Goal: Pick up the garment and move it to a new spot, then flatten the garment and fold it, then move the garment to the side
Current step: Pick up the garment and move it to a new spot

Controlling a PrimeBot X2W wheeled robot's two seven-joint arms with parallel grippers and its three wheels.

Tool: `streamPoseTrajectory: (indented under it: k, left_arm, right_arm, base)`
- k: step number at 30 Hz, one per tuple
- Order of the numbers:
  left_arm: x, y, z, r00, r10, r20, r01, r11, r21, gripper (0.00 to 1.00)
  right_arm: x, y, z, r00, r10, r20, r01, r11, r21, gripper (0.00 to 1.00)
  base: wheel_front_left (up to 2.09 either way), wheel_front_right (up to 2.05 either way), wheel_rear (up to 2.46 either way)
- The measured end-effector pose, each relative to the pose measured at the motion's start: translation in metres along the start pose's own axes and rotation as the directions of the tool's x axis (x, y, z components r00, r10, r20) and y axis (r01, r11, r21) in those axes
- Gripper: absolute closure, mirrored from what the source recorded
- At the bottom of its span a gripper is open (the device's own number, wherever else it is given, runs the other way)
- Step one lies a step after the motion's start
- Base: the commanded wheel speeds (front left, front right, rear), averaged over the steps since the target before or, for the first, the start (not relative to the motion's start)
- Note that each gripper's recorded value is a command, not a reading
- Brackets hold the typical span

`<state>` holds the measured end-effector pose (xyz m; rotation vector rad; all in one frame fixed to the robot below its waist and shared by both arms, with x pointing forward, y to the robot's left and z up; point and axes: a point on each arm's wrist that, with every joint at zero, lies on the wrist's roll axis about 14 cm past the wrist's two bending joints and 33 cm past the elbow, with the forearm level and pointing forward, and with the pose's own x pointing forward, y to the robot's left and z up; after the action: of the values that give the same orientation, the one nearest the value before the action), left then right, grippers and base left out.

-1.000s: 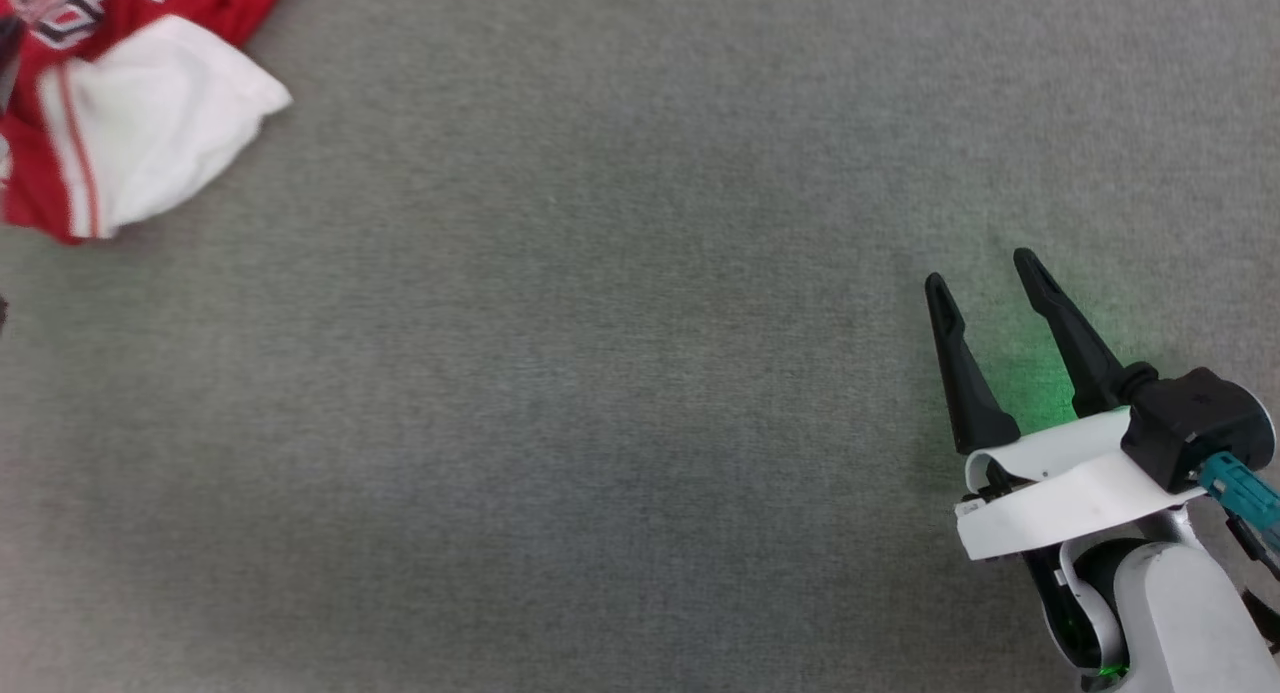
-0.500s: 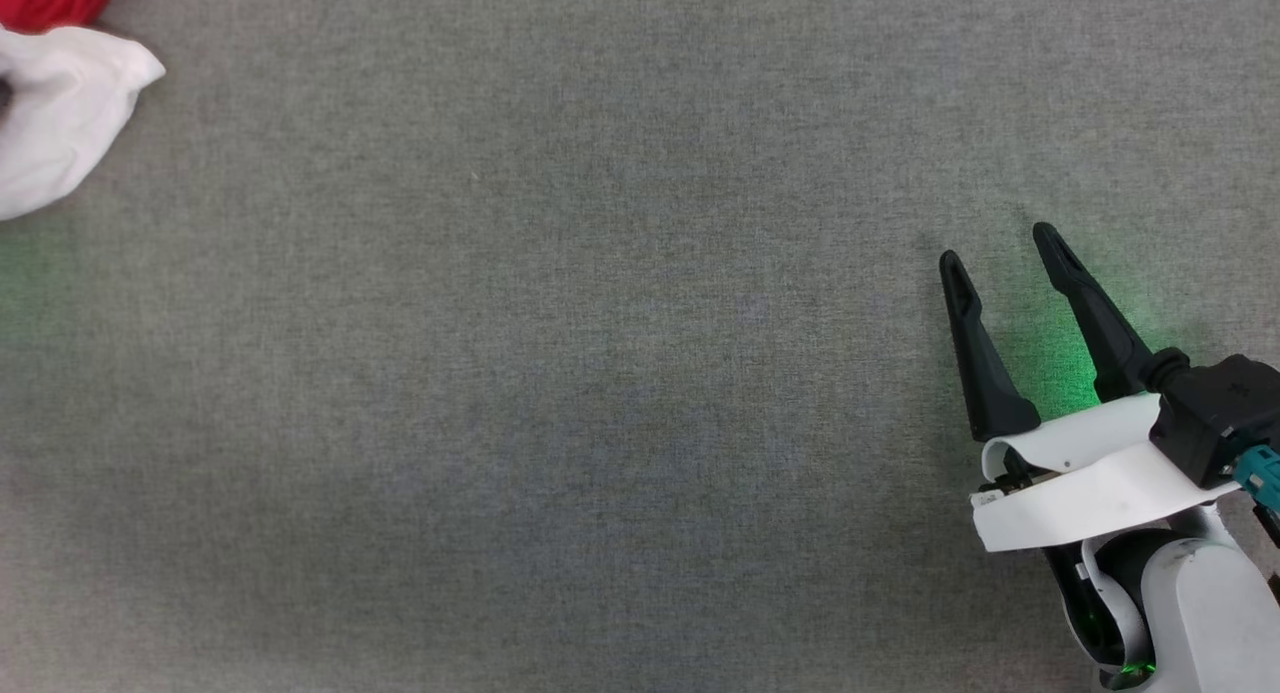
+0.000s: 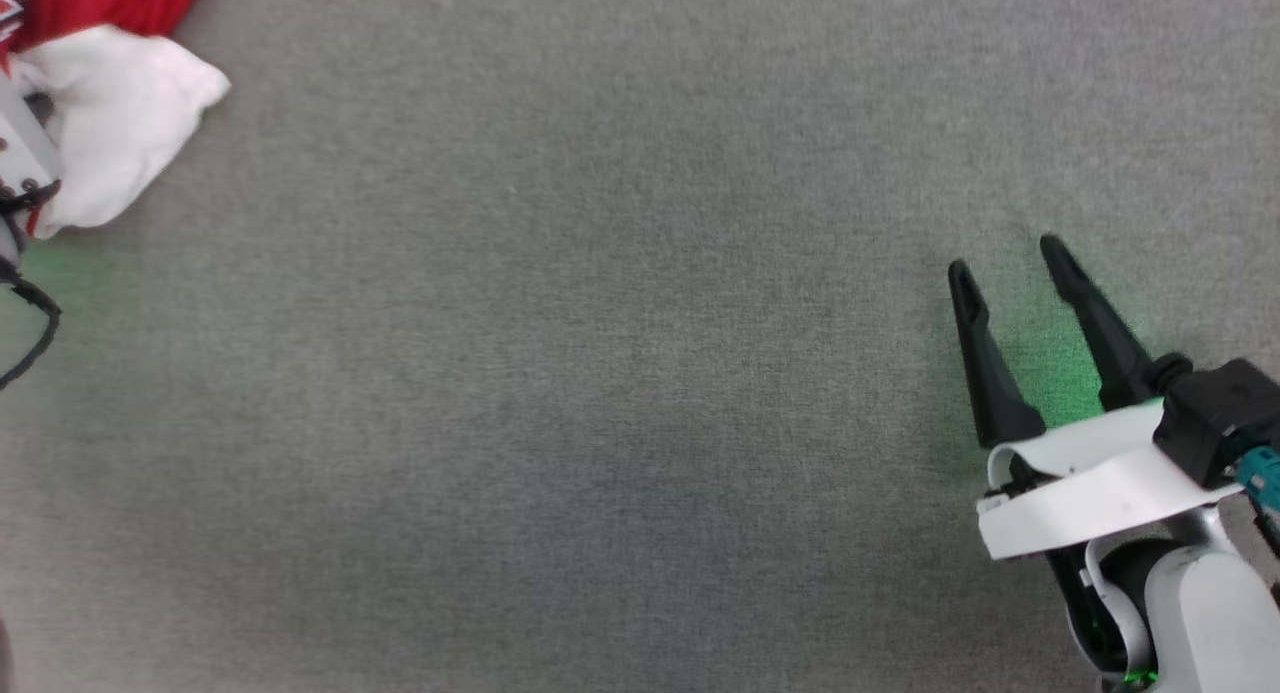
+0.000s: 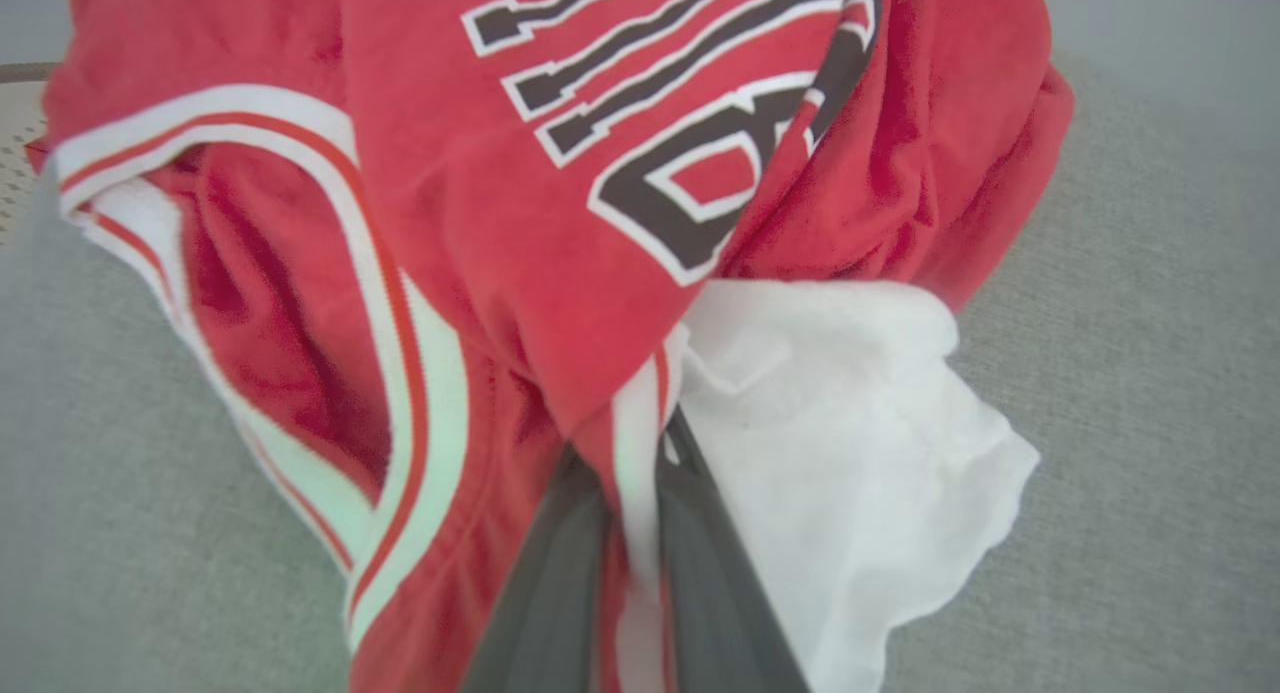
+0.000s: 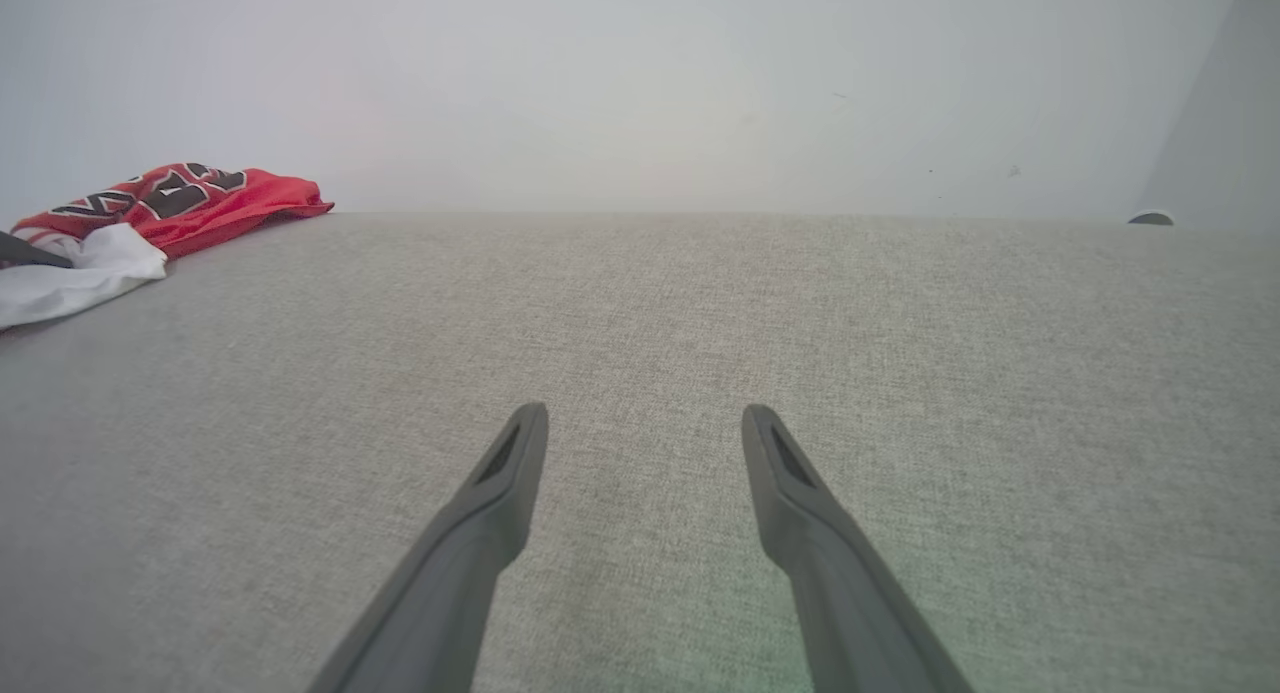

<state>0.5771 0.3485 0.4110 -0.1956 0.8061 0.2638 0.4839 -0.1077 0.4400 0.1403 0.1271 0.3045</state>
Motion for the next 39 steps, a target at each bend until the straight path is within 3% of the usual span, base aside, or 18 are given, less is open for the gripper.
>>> streamPoseTrajectory:
  k: [6, 11, 17, 24, 32, 39]
  left_arm:
    - [-0.04, 0.005, 0.041, 0.986, -0.022, 0.167, 0.018, 1.0, 0.026, 1.0]
    - [-0.088, 0.006, 0.084, 0.94, -0.052, 0.337, 0.029, 0.997, 0.071, 1.0]
    - [-0.162, 0.001, 0.138, 0.83, -0.098, 0.549, 0.017, 0.989, 0.15, 1.0]
    - [-0.265, -0.016, 0.189, 0.626, -0.182, 0.758, -0.003, 0.972, 0.236, 1.0]
    - [-0.351, -0.044, 0.199, 0.496, -0.303, 0.814, 0.021, 0.941, 0.338, 1.0]
    - [-0.405, -0.069, 0.2, 0.4, -0.41, 0.82, 0.073, 0.906, 0.417, 1.0]
  right_arm:
    - [-0.012, 0.013, 0.009, 1.0, 0.016, 0.011, -0.016, 1.0, 0.017, 0.0]
    - [-0.024, 0.026, 0.019, 0.999, 0.032, 0.024, -0.033, 0.999, 0.032, 0.0]
    - [-0.042, 0.045, 0.034, 0.997, 0.058, 0.055, -0.06, 0.997, 0.04, 0.0]
    - [-0.062, 0.064, 0.052, 0.991, 0.084, 0.103, -0.089, 0.995, 0.041, 0.0]
    - [-0.083, 0.075, 0.076, 0.981, 0.094, 0.169, -0.099, 0.995, 0.021, 0.0]
    - [-0.099, 0.052, 0.096, 0.974, 0.018, 0.227, -0.018, 1.0, -0.002, 0.0]
  base:
    - [0.0, 0.0, 0.0]
    - [0.0, 0.0, 0.0]
    - [0.0, 0.0, 0.0]
    - [0.0, 0.0, 0.0]
    - [0.0, 0.0, 0.0]
    - [0.0, 0.0, 0.0]
